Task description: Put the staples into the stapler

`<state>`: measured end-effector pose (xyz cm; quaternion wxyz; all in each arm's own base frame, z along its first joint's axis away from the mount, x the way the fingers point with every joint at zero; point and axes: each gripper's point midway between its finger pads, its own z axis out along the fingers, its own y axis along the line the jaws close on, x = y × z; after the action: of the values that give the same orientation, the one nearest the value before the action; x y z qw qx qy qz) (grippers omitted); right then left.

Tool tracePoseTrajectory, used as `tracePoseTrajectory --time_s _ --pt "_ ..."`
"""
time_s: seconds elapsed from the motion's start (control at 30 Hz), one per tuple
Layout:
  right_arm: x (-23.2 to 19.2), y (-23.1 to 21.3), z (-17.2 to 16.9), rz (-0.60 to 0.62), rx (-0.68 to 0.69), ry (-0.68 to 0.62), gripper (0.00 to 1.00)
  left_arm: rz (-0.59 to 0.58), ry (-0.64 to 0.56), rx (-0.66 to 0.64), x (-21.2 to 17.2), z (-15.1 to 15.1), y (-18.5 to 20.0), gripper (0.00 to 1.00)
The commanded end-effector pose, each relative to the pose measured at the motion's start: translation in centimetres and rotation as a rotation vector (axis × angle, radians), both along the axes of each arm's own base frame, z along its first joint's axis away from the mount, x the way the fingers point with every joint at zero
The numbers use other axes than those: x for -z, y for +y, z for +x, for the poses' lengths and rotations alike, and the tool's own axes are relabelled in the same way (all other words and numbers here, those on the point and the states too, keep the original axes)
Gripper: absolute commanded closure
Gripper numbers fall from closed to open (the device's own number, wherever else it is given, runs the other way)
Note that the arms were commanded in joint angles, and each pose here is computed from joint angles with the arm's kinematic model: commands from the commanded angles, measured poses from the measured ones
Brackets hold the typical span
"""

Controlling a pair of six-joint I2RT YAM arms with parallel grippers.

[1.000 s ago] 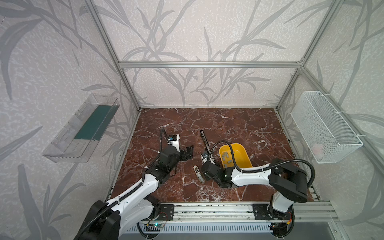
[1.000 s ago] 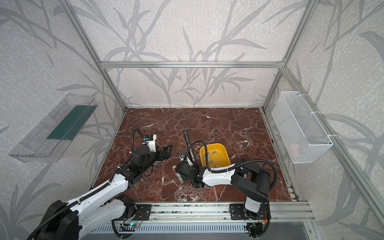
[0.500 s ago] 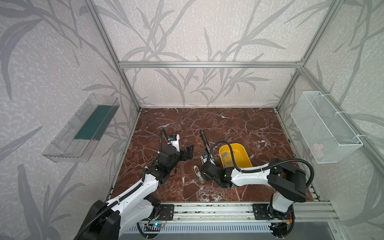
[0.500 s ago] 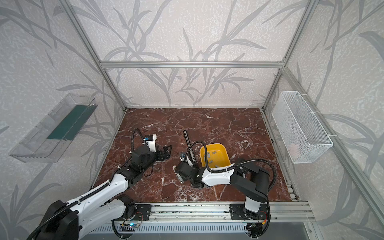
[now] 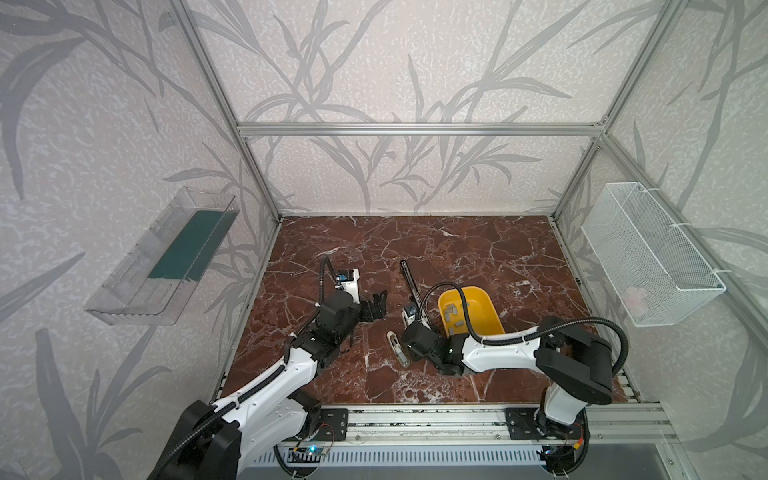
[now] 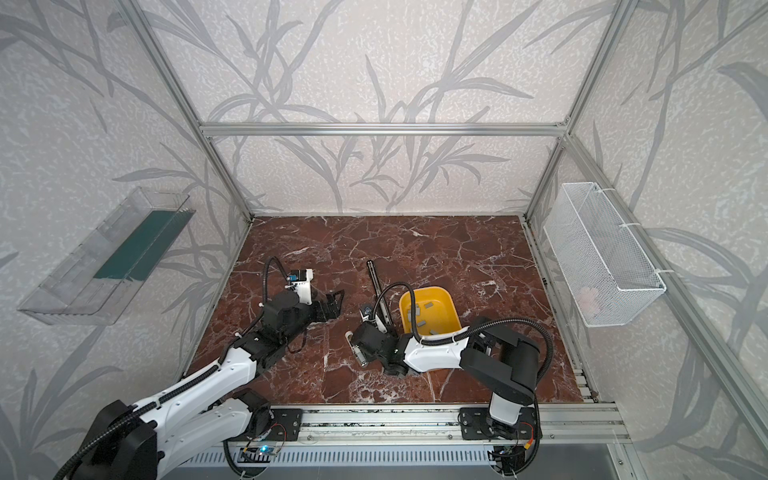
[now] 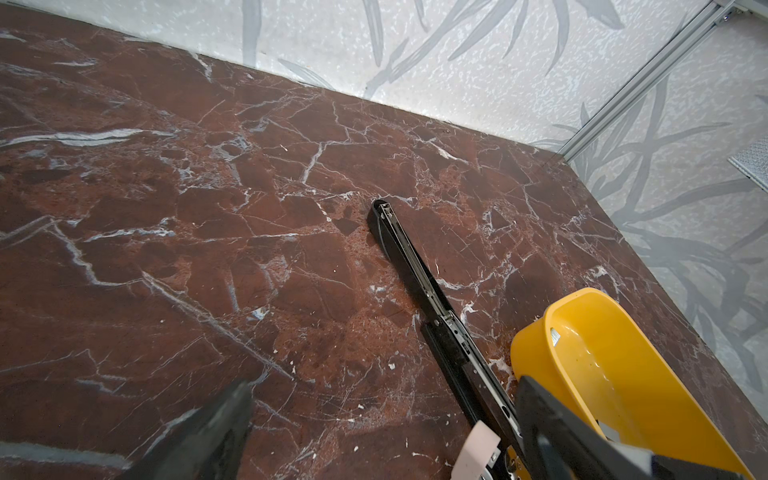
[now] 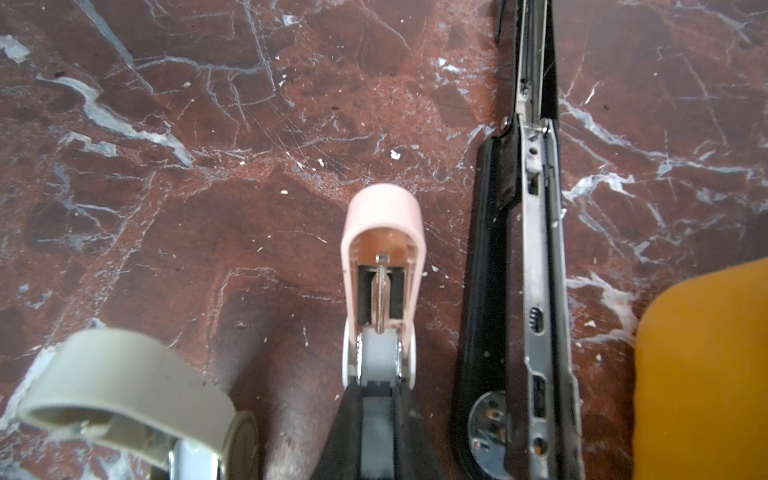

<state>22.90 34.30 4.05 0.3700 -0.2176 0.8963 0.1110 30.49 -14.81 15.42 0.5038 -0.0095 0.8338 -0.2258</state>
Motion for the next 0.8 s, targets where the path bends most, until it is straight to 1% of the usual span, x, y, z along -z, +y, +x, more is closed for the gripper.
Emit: tracePoseTrajectory --time_s 0.0,0.1,0.23,0.3,0.33,0.37,0.53,0.67,0.77 --pt "0.6 0.2 -0.4 -0.002 -0.013 0.033 0.84 0.003 -0.019 -0.011 -0.5 0.1 0.2 0.02" --pt "0.2 0.1 -0.3 0.001 -0.008 0.02 0.75 0.004 -0.015 -0.008 -0.3 0.1 0.2 0.02" --pt "-0.3 0.0 -0.2 0.012 -0.013 0.007 0.73 0.0 -0.016 -0.005 -0.4 0.1 0.1 0.02" --pt "-0.3 0.1 -0.2 0.007 -0.018 0.002 0.7 0.005 -0.014 -0.008 -0.4 0.1 0.2 0.02" --pt "-0.3 0.0 -0.2 0.004 -0.018 0.0 0.7 0.005 -0.017 -0.012 -0.5 0.1 0.3 0.02" --pt "-1.4 0.1 -0.1 0.029 -0.019 -0.015 0.7 0.004 -0.02 -0.01 -0.5 0.0 0.2 0.02" --pt "-3.6 -0.5 0.3 0.039 -0.014 -0.077 0.7 0.006 -0.021 -0.015 -0.6 0.0 0.4 0.02" --pt "-7.3 -2.3 0.9 0.048 0.009 -0.19 0.71 0.003 -0.025 -0.012 -0.7 -0.1 0.3 0.02" --pt "-9.8 -4.8 1.5 0.046 0.064 -0.289 0.72 0.007 -0.026 -0.018 -0.7 -0.1 0.5 0.02"
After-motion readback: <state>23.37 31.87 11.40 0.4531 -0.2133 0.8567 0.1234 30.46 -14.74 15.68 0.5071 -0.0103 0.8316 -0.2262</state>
